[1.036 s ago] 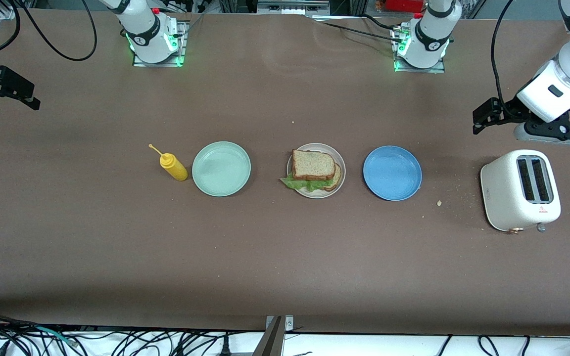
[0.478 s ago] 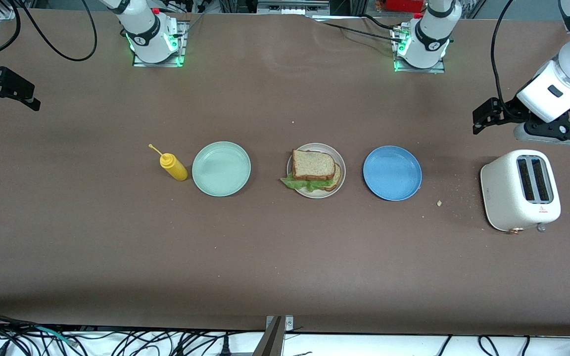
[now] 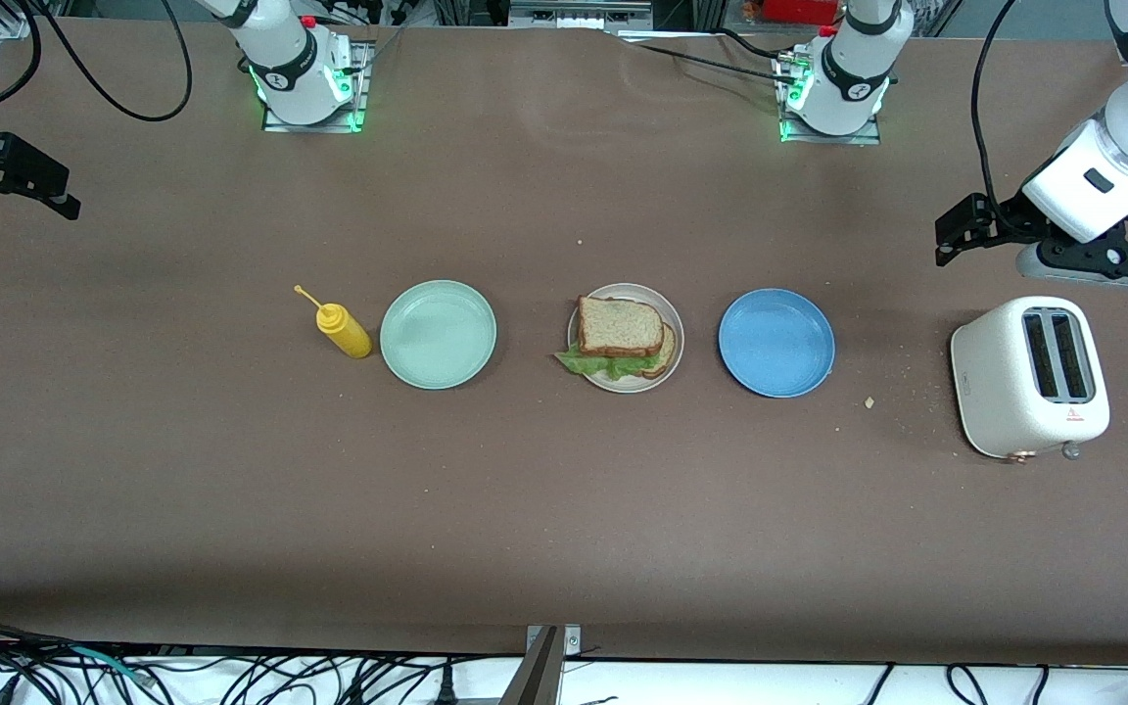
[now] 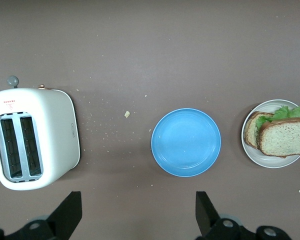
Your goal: Make sandwich in beige plate with both arms
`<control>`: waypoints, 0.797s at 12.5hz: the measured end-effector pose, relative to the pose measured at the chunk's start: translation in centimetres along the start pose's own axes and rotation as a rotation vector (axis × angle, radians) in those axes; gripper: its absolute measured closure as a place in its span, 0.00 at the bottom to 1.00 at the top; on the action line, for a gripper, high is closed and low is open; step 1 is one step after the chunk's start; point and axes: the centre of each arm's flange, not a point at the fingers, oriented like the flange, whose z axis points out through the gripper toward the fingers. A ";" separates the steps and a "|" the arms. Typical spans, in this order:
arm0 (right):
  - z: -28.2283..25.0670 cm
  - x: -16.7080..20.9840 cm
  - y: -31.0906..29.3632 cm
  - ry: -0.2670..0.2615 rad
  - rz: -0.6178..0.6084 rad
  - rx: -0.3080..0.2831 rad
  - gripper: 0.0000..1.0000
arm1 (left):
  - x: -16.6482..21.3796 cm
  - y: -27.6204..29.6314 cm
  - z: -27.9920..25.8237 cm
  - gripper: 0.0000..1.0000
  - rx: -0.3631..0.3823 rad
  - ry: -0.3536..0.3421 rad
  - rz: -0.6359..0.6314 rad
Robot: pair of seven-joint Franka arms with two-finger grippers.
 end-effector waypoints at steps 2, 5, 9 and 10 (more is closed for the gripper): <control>0.1 0.0 0.0 -0.003 0.000 0.000 0.00 | 0.0 0.0 0.0 0.00 0.000 0.000 0.000; 0.4 0.0 0.0 -0.010 0.000 0.000 0.00 | 0.0 0.0 0.0 0.00 0.000 0.000 0.000; 0.9 0.0 0.0 -0.023 0.000 0.001 0.00 | 0.0 0.0 0.0 0.00 0.000 0.000 0.000; 1.0 0.0 0.0 -0.023 0.000 0.001 0.00 | 0.0 0.0 0.0 0.00 0.000 0.000 0.000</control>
